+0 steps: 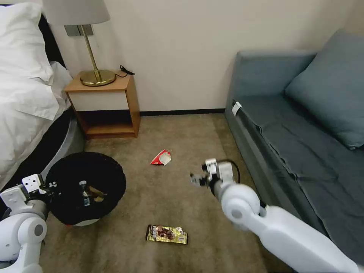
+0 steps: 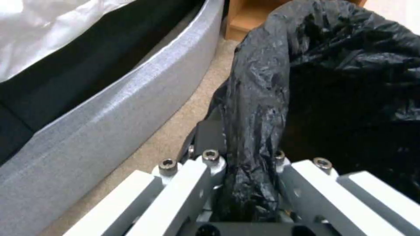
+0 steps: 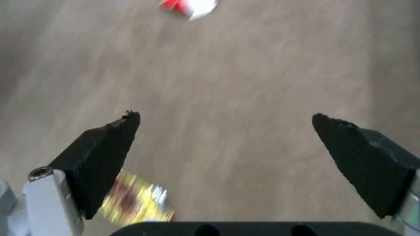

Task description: Pick up the trash bin, then pick up the garbage on the floor and place it into the trash bin.

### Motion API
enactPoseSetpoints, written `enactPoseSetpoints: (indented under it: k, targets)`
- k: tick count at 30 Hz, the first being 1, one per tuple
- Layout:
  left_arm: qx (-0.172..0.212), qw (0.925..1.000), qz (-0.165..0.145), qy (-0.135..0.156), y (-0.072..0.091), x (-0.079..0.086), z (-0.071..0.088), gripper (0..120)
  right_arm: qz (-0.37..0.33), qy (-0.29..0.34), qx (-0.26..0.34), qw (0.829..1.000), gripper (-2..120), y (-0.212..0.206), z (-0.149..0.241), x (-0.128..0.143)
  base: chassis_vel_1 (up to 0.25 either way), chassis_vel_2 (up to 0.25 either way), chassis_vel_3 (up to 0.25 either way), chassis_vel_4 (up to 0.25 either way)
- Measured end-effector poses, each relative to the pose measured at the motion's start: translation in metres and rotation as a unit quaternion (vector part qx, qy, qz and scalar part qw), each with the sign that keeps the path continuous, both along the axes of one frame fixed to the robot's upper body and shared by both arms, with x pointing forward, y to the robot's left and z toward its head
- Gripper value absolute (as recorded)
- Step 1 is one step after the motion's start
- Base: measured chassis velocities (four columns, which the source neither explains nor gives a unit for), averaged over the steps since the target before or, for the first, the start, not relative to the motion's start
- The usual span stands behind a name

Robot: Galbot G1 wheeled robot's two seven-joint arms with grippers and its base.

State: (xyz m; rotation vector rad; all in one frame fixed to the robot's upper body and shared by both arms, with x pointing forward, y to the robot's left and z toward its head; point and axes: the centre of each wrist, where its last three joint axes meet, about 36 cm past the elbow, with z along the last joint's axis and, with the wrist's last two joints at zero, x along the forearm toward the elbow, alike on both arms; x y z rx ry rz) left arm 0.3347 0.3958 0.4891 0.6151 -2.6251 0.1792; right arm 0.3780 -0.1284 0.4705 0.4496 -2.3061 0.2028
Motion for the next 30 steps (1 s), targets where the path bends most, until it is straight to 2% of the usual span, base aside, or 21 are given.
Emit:
enactPoseSetpoints:
  k: [5, 11, 15, 19, 20, 23, 30]
  targets:
    - [0.001, 1.0, -0.004, -0.005, -0.002, -0.002, 0.004, 3, 0.069, 0.033, 0.005, 0.997, 100, 0.011, -0.003, -0.01, 0.0, 0.0, 0.0, 0.0]
    - [0.008, 0.9999, -0.005, -0.006, -0.001, -0.005, 0.008, 3, 0.14, 0.017, -0.005, 0.99, 100, 0.016, -0.01, -0.013, 0.0, 0.0, 0.0, 0.0]
    - [0.013, 0.9999, -0.008, -0.007, 0.0, -0.007, 0.012, 3, 0.194, 0.001, -0.028, 0.981, 100, 0.004, -0.022, -0.012, 0.0, 0.0, 0.0, 0.0]
    - [0.016, 0.9998, -0.01, -0.009, -0.002, -0.008, 0.015, 3, 0.28, -0.011, -0.061, 0.958, 100, -0.021, -0.033, -0.012, 0.0, 0.0, 0.0, 0.0]
    - [0.016, 0.9998, -0.01, -0.009, -0.002, -0.008, 0.015, 3, 0.28, -0.011, -0.061, 0.958, 100, -0.021, -0.033, -0.012, 0.0, 0.0, 0.0, 0.0]
    - [0.014, 0.9998, -0.012, -0.011, -0.004, -0.007, 0.014, 3, 0.334, -0.006, -0.078, 0.939, 100, -0.031, -0.038, -0.014, 0.0, 0.0, 0.0, 0.0]
    - [0.011, 0.9998, -0.012, -0.013, -0.008, -0.007, 0.013, 3, 0.396, 0.003, -0.068, 0.916, 100, -0.016, -0.069, -0.013, 0.0, 0.0, 0.0, 0.0]
